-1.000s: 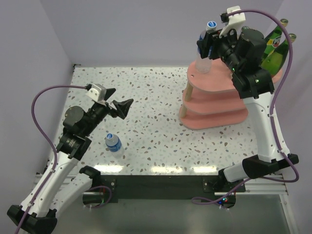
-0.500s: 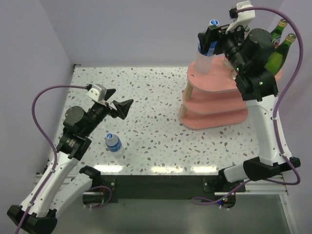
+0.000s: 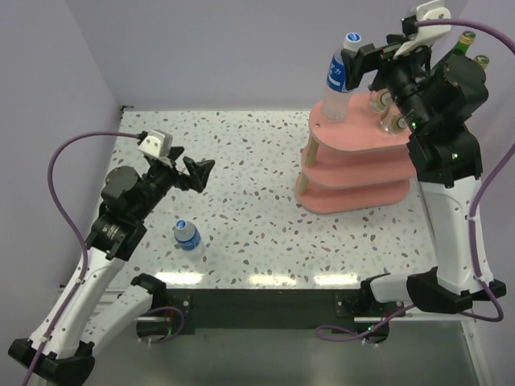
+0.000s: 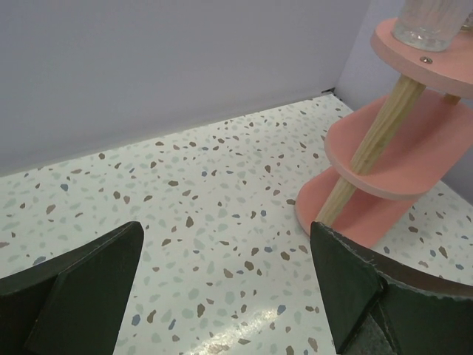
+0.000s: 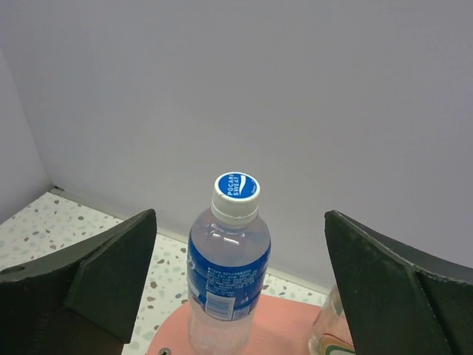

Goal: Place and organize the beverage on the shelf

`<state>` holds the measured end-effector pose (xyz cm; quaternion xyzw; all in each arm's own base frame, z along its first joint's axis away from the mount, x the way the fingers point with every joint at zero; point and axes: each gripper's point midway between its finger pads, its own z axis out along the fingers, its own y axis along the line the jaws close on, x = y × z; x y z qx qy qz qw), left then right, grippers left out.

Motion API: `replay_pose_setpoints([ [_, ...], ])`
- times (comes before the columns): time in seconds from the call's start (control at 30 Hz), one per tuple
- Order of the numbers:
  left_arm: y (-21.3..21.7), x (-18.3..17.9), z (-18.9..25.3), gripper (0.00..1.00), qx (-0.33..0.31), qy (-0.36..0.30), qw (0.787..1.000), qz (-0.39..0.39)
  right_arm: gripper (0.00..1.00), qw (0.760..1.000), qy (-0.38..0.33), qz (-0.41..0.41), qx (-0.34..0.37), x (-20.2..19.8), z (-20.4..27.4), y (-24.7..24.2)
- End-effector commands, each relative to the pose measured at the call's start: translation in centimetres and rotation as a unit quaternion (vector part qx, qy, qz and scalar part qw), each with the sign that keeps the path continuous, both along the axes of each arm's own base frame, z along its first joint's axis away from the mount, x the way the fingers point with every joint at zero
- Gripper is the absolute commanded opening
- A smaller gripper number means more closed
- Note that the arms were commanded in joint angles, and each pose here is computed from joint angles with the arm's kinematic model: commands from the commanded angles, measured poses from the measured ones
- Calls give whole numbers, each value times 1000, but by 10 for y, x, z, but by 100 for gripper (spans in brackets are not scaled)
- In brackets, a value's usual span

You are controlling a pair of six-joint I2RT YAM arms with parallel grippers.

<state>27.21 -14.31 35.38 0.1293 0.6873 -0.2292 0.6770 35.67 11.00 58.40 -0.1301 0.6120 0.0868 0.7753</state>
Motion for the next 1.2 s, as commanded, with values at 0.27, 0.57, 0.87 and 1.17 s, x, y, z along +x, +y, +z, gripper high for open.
replay_pose_setpoints([
  [0.27,0,-6,7,99,-10,105,994,9,99,978,-83,106,-160,-84,14,12],
  [0.57,9,-26,-18,90,6,237,971,35,99,846,-59,429,-311,-181,-109,73],
  [0.87,32,-60,-64,77,23,366,925,96,94,760,67,551,-339,-205,-233,107],
  [1.17,52,-94,-105,70,37,454,878,147,93,721,137,581,-353,-196,-307,151],
])
